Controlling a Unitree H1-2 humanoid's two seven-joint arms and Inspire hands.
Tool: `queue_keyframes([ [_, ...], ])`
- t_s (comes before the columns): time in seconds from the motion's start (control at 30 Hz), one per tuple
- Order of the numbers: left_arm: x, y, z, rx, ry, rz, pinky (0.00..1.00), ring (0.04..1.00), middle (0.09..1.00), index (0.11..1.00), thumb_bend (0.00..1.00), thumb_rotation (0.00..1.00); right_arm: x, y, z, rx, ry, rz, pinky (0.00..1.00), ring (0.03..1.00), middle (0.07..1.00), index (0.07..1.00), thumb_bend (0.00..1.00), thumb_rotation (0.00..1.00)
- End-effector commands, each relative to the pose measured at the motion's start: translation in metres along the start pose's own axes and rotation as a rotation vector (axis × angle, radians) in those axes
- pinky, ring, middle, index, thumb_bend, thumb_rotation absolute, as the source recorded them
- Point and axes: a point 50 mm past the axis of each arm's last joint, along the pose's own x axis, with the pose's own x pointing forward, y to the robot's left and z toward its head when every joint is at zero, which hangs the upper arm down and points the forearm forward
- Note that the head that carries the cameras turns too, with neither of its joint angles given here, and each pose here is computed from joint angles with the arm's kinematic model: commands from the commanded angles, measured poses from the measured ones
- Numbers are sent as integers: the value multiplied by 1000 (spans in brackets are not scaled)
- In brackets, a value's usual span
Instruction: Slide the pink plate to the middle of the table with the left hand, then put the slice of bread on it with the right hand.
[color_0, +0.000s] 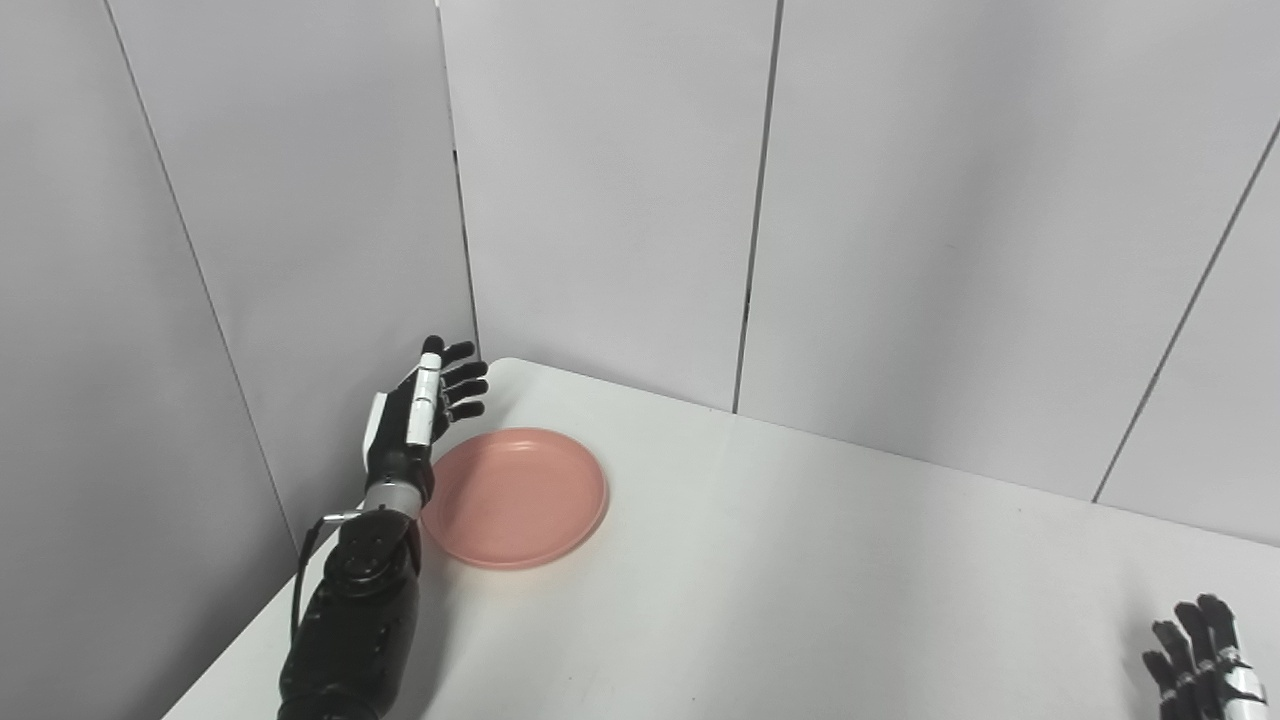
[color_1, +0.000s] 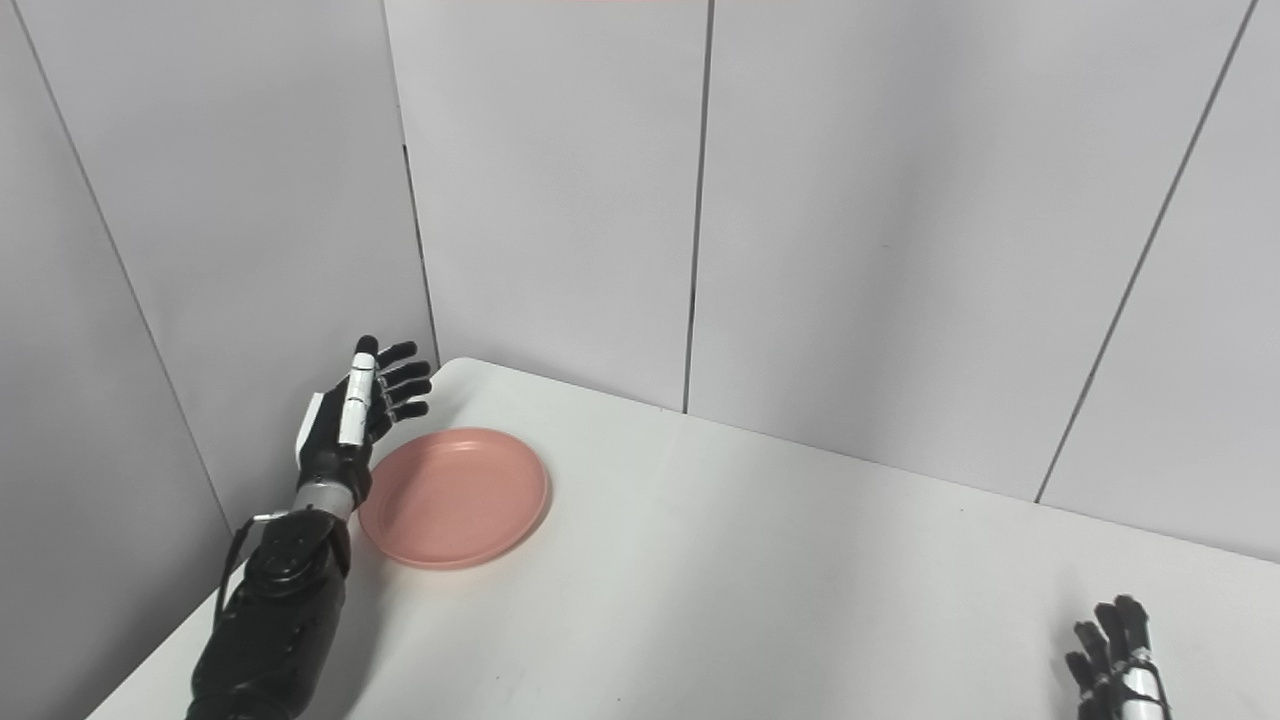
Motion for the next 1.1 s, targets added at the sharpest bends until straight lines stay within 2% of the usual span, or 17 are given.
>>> queue_keyframes([
  [0.0, 21, 5, 34, -3, -124, 3, 682, 720, 710, 725, 702, 1000, 8, 1, 19, -11, -96, 27, 1000, 985, 993, 1000, 536, 933],
  [0.37, 28, 17, 21, 4, -105, 14, 744, 742, 722, 734, 716, 1000, 9, 1, 20, -1, -100, 21, 1000, 987, 1000, 1000, 578, 907],
  [0.63, 29, 18, 10, -7, -66, 27, 783, 767, 729, 739, 723, 1000, 9, 0, 21, 8, -104, 24, 1000, 986, 996, 1000, 560, 909],
  [0.83, 26, 18, -1, -1, -54, 13, 790, 777, 734, 739, 702, 1000, 9, 0, 22, 6, -101, 21, 1000, 989, 1000, 1000, 563, 911],
  [1.07, 20, 19, -11, -9, -30, -32, 832, 817, 763, 766, 738, 1000, 9, 0, 21, 10, -100, 21, 1000, 997, 1000, 1000, 578, 902],
])
